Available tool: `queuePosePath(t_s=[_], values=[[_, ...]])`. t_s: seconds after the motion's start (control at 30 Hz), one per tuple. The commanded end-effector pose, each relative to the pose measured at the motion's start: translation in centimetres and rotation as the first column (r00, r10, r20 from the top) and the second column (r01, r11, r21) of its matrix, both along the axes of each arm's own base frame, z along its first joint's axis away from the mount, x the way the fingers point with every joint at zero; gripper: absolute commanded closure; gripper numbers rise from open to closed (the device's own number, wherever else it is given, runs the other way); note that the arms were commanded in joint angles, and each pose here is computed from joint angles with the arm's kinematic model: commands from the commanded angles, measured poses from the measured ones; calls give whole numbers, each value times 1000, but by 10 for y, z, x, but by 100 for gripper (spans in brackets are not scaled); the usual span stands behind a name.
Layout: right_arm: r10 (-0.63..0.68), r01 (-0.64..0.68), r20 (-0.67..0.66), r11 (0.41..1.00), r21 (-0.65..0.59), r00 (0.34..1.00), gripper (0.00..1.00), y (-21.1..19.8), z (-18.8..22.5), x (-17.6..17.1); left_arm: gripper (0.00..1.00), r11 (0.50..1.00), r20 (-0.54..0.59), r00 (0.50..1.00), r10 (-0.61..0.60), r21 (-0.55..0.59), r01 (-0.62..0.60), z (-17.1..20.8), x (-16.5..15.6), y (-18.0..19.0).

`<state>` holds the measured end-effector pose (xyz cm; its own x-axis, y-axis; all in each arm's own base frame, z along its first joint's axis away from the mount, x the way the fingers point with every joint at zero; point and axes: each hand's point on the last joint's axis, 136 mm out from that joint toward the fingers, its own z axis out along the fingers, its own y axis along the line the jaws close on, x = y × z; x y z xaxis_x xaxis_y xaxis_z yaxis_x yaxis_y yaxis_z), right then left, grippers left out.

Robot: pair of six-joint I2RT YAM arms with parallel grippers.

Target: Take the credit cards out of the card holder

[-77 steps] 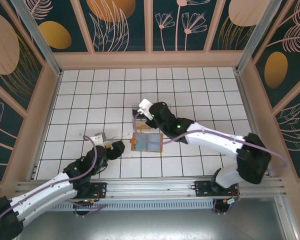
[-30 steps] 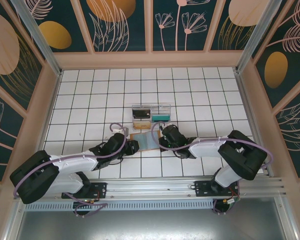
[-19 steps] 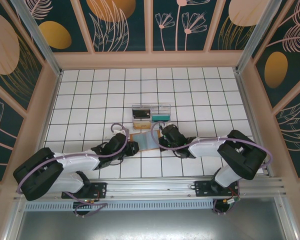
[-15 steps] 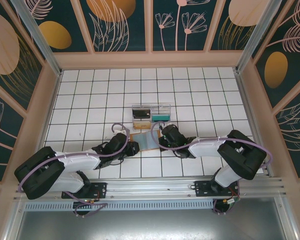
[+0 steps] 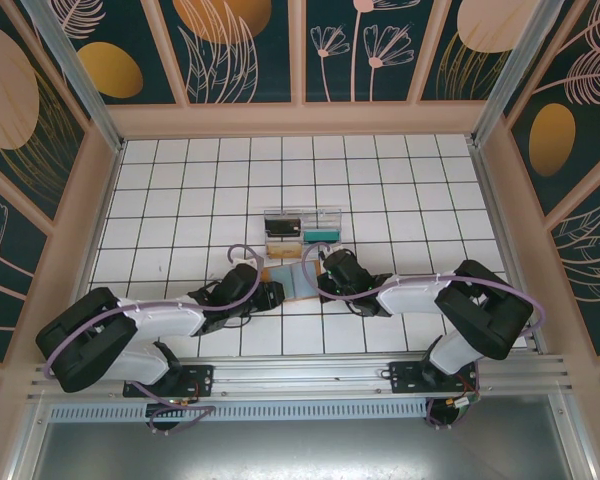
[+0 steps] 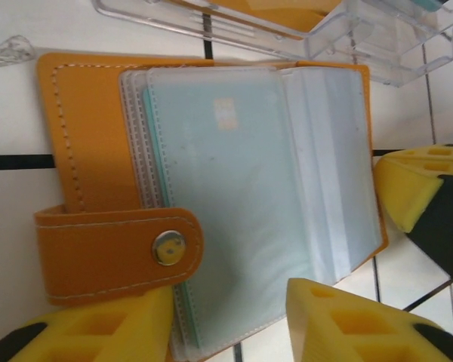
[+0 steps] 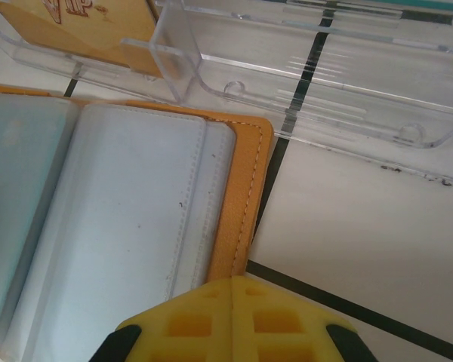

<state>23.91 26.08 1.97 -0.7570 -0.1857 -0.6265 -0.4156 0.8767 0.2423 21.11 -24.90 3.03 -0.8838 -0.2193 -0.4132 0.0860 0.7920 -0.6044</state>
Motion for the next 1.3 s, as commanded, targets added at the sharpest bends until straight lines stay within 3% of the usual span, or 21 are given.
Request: queuePosePath(t_s=[0.0,0.3,0.93,0.97,1.07,1.27], values=[[-13,8,-64,996,-86,998,97,-19,-23,-11,48,998,19,999,-39,-53,39,12,3,-15],[-12,6,-66,996,-83,998,97,-19,-24,-12,30,996,50,998,-39,-82,43,24,4,-16],[-10,3,-72,996,-87,997,97,-18,-27,-13,28,985,46,995,-85,-144,91,29,2,-31],[-10,4,-74,996,-88,997,97,-19,-27,-13,26,986,47,995,-82,-142,88,30,2,-31],[-11,5,-73,996,-87,997,97,-19,-27,-13,4,992,49,997,-64,-110,69,29,5,-26],[-14,8,-70,996,-89,997,97,-19,-26,-12,1,998,61,997,-36,-46,39,30,8,-14]])
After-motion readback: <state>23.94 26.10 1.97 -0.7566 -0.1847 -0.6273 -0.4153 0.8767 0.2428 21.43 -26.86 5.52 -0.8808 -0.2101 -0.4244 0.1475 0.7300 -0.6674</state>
